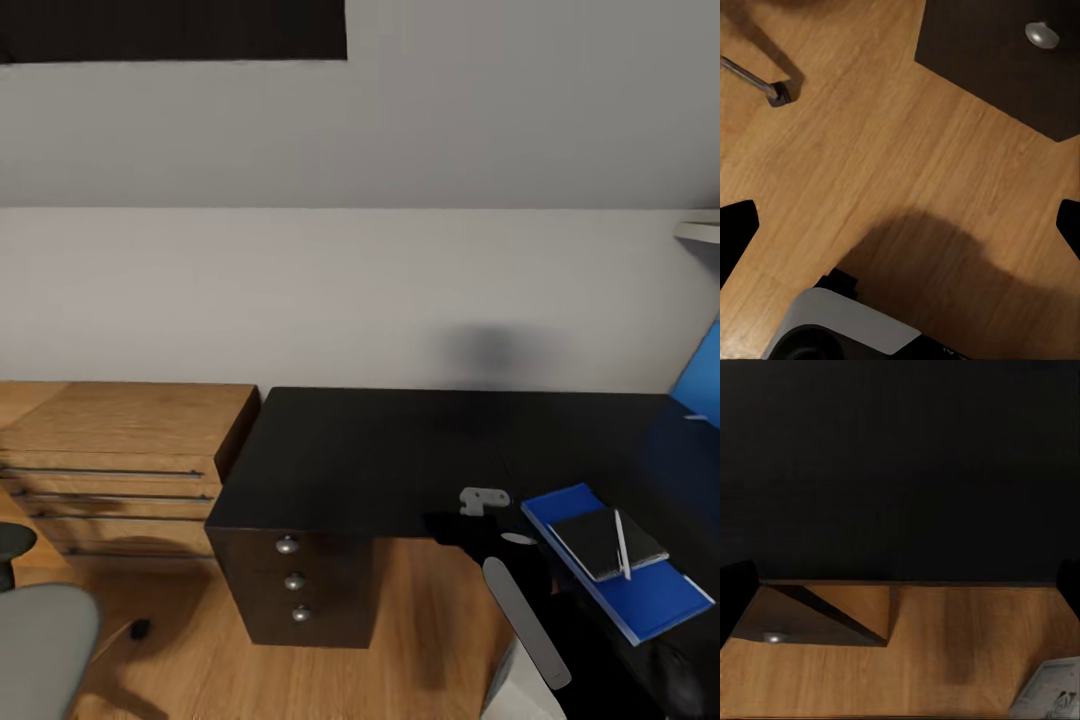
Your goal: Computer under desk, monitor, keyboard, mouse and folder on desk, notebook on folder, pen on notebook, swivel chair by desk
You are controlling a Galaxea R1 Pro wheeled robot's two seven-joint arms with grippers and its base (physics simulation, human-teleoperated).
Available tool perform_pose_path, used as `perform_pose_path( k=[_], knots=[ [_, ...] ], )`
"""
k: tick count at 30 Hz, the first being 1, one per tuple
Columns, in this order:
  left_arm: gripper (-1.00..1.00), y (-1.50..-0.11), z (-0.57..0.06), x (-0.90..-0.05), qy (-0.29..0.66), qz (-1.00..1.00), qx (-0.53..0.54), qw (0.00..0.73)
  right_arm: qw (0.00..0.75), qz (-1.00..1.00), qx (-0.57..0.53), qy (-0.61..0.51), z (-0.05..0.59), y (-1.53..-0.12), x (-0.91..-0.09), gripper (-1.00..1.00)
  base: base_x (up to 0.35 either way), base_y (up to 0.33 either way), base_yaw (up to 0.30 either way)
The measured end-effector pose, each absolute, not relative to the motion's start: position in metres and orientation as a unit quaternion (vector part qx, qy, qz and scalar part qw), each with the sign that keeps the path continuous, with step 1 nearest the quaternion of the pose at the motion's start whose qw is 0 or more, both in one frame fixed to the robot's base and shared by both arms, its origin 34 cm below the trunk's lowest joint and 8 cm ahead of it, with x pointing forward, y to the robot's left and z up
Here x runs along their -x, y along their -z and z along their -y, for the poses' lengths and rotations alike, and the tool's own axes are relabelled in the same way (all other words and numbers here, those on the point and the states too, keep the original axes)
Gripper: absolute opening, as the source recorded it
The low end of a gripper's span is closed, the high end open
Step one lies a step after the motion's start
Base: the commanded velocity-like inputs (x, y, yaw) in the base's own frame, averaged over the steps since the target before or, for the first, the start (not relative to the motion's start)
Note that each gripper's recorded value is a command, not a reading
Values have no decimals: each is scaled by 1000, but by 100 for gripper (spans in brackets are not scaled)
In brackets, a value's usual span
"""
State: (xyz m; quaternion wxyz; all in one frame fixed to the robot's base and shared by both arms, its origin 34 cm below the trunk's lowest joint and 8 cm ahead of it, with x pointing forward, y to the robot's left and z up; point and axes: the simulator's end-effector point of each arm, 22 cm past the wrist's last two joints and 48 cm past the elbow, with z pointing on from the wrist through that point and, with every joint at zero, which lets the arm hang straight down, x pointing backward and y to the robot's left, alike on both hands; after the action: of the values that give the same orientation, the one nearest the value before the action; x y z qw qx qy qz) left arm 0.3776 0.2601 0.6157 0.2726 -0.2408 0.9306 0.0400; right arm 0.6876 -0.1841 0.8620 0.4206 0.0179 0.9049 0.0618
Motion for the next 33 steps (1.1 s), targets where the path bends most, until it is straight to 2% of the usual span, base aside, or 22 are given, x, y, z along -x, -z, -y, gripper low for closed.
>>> perform_pose_path(
  k=[13, 20, 25, 27, 33],
  knots=[
    [100, -616, -258, -377, -39, -931, 239, 273, 437, -897, -17, -62, 175, -852, -690, 100, -55, 0, 269],
    [100, -608, -264, -368, -50, -934, 236, 263, 461, -884, -19, -70, 165, -850, -693, 100, -320, 0, 26],
    [100, -602, -273, -359, -64, -936, 233, 254, 493, -864, 26, -98, 104, -817, -665, 100, -235, 0, 2],
    [100, -602, -272, -359, -64, -936, 232, 255, 482, -869, 53, -97, 88, -777, -638, 100, -68, 0, 0],
    [100, -604, -271, -359, -63, -937, 231, 255, 439, -895, 58, -58, 105, -696, -596, 100, -16, 0, 0]
  ],
)
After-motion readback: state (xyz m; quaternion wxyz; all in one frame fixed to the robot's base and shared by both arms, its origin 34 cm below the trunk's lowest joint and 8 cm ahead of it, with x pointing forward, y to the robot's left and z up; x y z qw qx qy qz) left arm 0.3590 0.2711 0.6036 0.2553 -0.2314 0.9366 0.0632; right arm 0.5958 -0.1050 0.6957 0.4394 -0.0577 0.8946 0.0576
